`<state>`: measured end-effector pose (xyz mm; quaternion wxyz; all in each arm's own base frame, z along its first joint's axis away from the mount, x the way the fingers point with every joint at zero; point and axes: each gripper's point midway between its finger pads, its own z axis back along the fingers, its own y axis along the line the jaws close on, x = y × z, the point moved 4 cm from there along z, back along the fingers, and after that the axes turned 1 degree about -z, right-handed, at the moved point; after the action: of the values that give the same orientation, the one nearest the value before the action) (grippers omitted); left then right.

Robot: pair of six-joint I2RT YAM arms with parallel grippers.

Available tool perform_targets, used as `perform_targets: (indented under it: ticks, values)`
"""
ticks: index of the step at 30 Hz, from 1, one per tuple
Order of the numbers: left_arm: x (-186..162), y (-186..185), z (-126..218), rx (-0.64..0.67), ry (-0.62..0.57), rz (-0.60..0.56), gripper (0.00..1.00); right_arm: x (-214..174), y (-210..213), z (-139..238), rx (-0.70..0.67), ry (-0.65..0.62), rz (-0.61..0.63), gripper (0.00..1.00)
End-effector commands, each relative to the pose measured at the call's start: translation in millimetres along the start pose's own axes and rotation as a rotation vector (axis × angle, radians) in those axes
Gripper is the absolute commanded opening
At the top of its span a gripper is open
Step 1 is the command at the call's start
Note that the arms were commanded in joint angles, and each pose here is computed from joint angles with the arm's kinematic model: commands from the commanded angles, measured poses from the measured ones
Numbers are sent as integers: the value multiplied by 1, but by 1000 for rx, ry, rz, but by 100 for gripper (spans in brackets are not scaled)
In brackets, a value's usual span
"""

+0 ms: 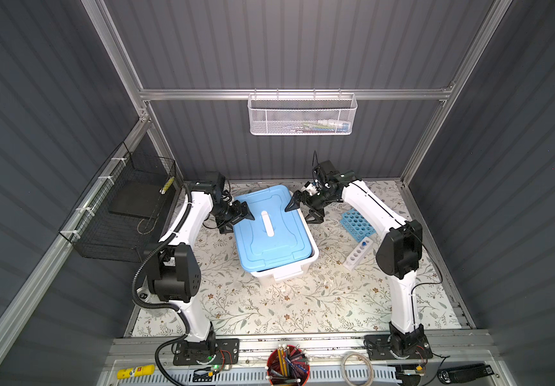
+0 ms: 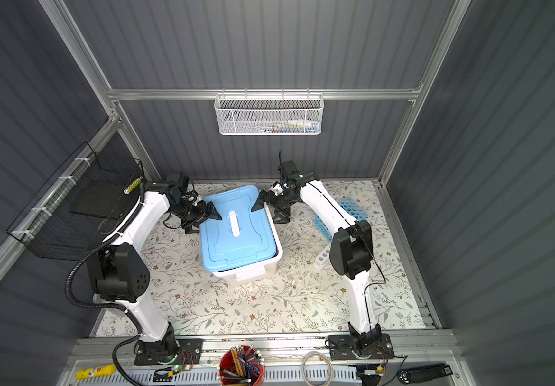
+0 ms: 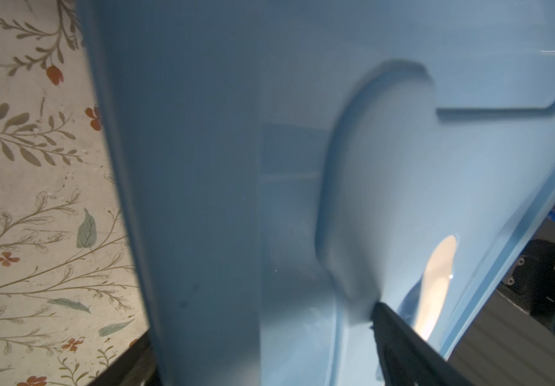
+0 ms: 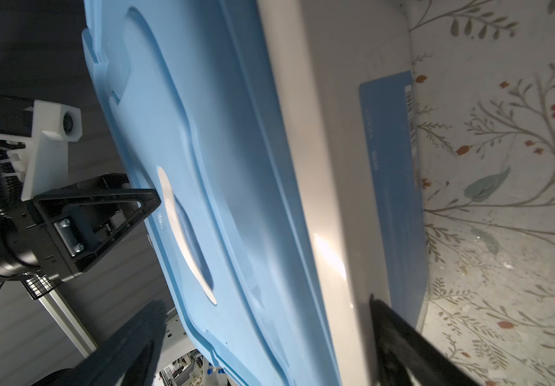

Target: Organize the chemistry lab equipment

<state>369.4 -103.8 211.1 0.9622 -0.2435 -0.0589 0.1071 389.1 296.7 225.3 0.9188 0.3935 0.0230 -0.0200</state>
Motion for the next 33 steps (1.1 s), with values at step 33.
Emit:
perform_targets:
  ticks: [33]
  values:
    - [15,-29,34,62,-50,-108,100,7,-9,30,-42,-108,-56,98]
